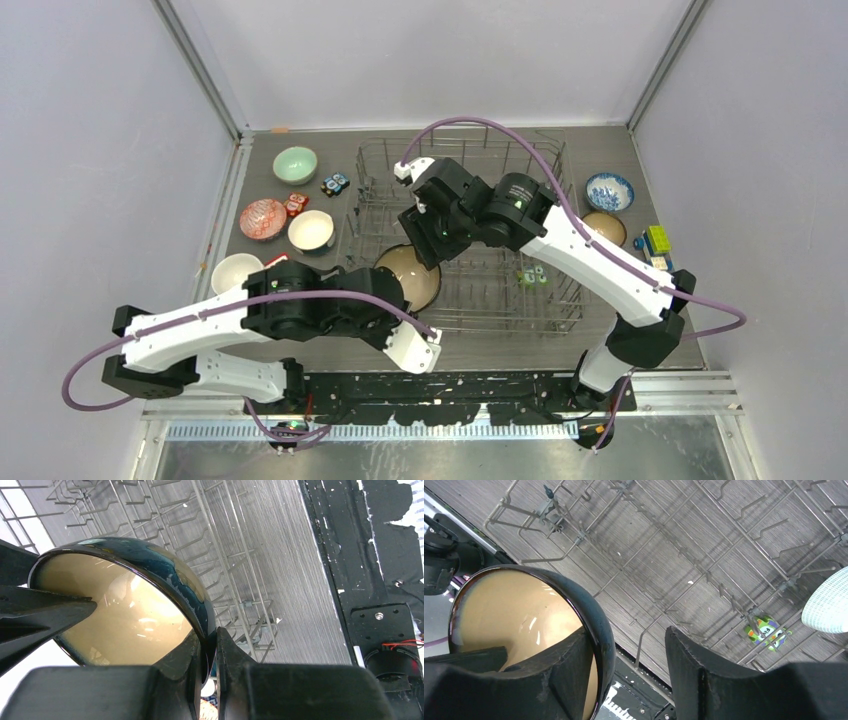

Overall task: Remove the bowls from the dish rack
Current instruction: Place the bowl at the center of the board.

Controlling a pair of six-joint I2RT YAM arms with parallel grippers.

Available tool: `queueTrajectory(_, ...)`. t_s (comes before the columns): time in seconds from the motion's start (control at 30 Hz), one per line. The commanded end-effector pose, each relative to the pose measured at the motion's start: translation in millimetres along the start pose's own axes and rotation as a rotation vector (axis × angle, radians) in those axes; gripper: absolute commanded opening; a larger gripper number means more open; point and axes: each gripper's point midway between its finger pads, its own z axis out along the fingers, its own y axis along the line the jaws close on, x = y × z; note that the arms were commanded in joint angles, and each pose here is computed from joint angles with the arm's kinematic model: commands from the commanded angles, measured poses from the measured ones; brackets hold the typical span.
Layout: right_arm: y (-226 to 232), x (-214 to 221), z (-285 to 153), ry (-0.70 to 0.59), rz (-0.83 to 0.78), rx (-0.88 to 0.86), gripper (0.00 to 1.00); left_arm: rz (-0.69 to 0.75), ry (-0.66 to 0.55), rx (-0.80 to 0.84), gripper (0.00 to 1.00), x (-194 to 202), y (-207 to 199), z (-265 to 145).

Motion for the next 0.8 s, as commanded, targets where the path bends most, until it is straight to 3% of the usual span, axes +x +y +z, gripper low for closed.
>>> queueTrajectory(0.0,3,-13,-13,-0.051,-0.008,-0.013,0.57,0.02,-0.056,-0.059,0.0,-12,16,-18)
queueTrajectory(0.43,12,3,-6,0.001,-0.058,-0.018,0.42,0.022,-0.066,-0.045,0.0,-18,18,-18)
queueTrajectory(0.67,13,8,-9,0.0,-0.079,-0.01,0.22,-0.011,-0.073,-0.076,0.0,-21,23,-16)
queueTrajectory(0.77,14,8,-10,-0.005,-0.073,-0.016,0.07,-0.038,-0.099,-0.125,0.0,-26,32,-19)
